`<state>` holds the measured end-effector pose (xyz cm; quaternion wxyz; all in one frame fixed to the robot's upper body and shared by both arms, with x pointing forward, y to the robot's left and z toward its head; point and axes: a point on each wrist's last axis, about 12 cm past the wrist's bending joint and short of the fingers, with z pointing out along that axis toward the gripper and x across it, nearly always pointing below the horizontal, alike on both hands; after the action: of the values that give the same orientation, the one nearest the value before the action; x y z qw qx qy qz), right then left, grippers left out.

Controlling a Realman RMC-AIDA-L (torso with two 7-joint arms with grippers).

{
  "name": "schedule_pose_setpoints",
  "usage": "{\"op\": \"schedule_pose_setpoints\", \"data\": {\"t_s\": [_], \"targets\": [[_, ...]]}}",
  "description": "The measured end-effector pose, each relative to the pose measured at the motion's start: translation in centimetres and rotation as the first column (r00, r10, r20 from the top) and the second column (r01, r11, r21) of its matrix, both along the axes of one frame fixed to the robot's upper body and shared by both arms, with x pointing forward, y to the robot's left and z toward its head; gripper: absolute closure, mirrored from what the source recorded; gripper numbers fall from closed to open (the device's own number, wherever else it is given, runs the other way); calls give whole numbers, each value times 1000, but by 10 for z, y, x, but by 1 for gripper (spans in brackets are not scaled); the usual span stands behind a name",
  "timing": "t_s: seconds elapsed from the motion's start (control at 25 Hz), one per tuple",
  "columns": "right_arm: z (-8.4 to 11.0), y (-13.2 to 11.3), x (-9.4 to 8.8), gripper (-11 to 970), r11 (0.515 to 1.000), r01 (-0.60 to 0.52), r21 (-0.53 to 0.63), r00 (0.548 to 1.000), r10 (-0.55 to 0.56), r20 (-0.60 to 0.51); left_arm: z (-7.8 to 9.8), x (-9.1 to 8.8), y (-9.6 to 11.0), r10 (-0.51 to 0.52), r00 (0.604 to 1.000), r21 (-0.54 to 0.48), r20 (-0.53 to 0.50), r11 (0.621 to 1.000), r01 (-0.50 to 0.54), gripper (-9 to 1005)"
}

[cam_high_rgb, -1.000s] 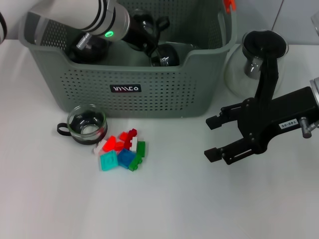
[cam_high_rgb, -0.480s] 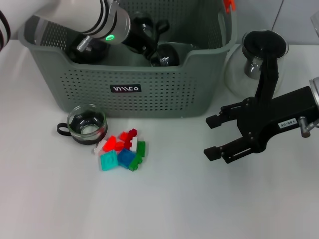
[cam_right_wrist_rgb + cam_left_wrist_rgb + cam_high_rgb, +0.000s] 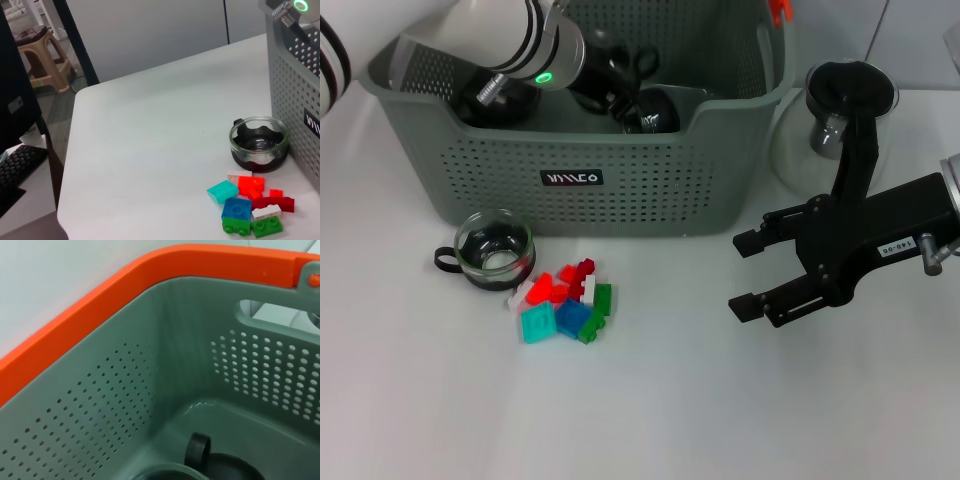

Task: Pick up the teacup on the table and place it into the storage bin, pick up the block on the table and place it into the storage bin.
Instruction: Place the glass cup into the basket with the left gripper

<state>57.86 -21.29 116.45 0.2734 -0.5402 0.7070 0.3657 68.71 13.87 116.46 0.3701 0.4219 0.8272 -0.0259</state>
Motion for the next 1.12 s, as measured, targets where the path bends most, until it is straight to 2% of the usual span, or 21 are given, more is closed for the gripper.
{"op": "schedule_pose_setpoints", "data": {"t_s": [0.08,0.16,0.4,0.6,0.88,1.08,1.12], "targets": [[0,0,0,77,1000,0,0,1000,0,0,0,0,0,1,1000,-1,0,1000,-1,948],[0,0,0,78,1000,1,0,1000,-1,2,0,0,0,1,1000,-1,0,1000,-1,845],[1,1,2,78,1000,1,-1,1000,-1,8,0,0,1,0,1000,2,1,1000,0,718],[2,2,2,78,1000,0,0,1000,0,9,2,0,1,-4,1000,2,7,1000,4,534],[2,1,3,78,1000,3,0,1000,-3,16,11,-1,3,-6,1000,-17,-19,1000,5,481],[4,1,4,77,1000,7,7,1000,-8,23,20,-4,11,12,999,-15,-44,1000,-12,447],[4,1,4,77,1000,9,9,1000,-9,25,27,-7,18,25,999,-17,-39,1000,-26,445]]}}
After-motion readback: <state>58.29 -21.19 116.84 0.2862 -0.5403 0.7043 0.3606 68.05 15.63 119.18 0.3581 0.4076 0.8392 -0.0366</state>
